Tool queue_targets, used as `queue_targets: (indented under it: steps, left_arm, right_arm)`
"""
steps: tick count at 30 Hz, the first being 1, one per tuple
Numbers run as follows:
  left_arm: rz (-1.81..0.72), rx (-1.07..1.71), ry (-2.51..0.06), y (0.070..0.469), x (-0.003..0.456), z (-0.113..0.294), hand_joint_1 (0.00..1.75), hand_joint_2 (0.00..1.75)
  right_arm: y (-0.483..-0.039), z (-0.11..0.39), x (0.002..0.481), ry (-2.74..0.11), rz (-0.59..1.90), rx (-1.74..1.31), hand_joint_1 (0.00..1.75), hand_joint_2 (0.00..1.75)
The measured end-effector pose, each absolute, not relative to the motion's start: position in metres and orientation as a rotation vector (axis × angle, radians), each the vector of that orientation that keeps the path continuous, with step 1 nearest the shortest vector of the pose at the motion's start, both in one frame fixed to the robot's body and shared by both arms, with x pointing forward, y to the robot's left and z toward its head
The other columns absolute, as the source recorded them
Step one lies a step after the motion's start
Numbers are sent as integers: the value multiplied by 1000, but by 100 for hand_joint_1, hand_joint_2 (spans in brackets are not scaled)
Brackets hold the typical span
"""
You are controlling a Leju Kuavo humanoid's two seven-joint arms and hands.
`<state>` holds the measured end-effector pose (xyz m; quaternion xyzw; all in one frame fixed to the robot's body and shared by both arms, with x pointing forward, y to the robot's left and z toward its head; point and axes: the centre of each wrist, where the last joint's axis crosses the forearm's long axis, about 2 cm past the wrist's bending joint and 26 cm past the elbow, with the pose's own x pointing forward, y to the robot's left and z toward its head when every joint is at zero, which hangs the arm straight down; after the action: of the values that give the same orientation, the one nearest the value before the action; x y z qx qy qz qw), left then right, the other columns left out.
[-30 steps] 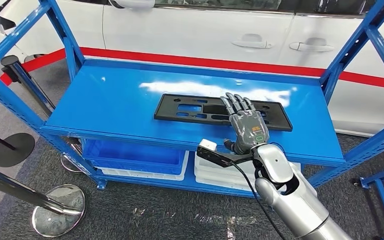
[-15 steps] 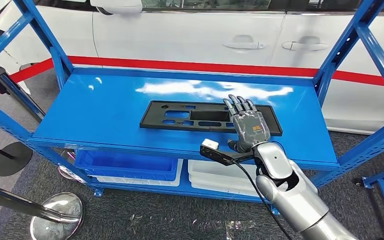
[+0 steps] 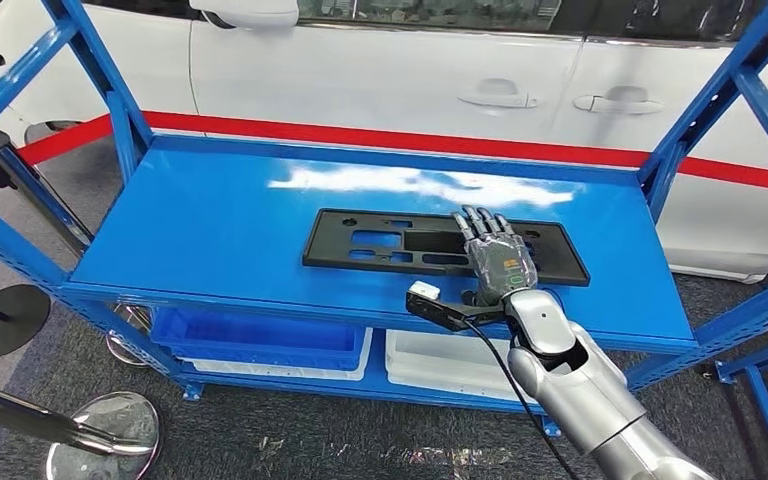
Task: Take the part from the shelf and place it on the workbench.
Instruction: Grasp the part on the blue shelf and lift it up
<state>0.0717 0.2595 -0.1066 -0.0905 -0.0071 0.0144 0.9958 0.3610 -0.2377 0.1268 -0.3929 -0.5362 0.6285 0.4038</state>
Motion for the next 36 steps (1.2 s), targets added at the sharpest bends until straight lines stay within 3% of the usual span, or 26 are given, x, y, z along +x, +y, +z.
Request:
queue_targets:
  steps: [5,9,27,31,36]
  left_arm:
    - [33,-182,-14,260,70,-107,0,0]
    - [43,-183,-20,260,72,-107,0,0]
    - [72,-180,-22,261,69,-107,0,0]
    - [90,-164,-37,262,69,-107,0,175]
    - [110,-133,-45,263,68,-108,0,175]
  right_arm:
    - [-241,121,365,-1259,1647,-951,5,175]
    - [-237,123,370,-1200,1697,-914,169,175]
    - [-220,126,371,-1192,1734,-853,175,175]
    - [-218,125,370,-1202,1725,-844,175,175]
    - [-213,130,368,-1258,1698,-830,175,175]
